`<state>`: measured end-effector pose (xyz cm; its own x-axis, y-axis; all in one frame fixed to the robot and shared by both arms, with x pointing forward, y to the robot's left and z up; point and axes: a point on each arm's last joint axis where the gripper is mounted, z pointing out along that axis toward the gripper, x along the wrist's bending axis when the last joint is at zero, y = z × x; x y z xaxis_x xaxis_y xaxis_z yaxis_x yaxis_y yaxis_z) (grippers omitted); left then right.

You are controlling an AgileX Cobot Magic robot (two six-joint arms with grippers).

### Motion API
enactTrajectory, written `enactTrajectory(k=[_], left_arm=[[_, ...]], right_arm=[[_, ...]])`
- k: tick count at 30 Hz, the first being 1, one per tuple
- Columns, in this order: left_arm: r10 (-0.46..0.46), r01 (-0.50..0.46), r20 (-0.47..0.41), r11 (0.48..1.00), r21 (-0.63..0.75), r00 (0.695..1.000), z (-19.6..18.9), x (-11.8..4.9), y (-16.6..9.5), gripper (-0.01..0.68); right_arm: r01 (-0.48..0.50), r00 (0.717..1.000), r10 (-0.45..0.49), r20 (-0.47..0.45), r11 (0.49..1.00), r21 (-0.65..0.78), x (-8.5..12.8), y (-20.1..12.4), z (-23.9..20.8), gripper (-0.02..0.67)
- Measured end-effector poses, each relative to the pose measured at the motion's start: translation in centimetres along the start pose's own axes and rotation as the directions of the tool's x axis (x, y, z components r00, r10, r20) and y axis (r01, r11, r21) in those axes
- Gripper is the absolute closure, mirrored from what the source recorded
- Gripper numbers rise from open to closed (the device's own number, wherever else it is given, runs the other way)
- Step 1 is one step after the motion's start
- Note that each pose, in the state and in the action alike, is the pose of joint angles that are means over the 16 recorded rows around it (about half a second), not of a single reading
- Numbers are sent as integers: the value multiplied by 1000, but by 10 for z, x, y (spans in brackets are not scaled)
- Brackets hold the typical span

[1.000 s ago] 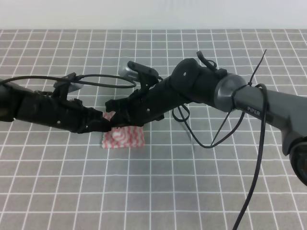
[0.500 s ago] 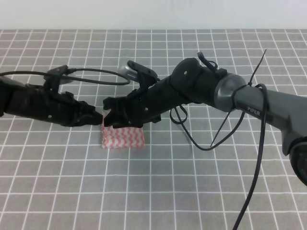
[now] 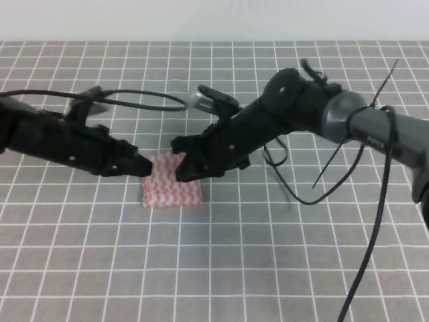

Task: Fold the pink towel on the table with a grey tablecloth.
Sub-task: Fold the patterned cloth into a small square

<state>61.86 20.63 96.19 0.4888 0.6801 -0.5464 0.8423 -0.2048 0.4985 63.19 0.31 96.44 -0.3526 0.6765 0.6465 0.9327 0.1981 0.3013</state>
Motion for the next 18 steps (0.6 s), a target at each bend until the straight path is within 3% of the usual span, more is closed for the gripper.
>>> enactTrajectory(k=[10,18], left_arm=[[76,-69,-50,989,134,996,24,-21,-9,675],[119,-93,-135,979,182,984,27,-18,-11,674]], right_arm=[[-5,1000,4,15,996,85,-13,-4,-7,659],[-4,999,-1,39,993,119,-21,-7,0,663]])
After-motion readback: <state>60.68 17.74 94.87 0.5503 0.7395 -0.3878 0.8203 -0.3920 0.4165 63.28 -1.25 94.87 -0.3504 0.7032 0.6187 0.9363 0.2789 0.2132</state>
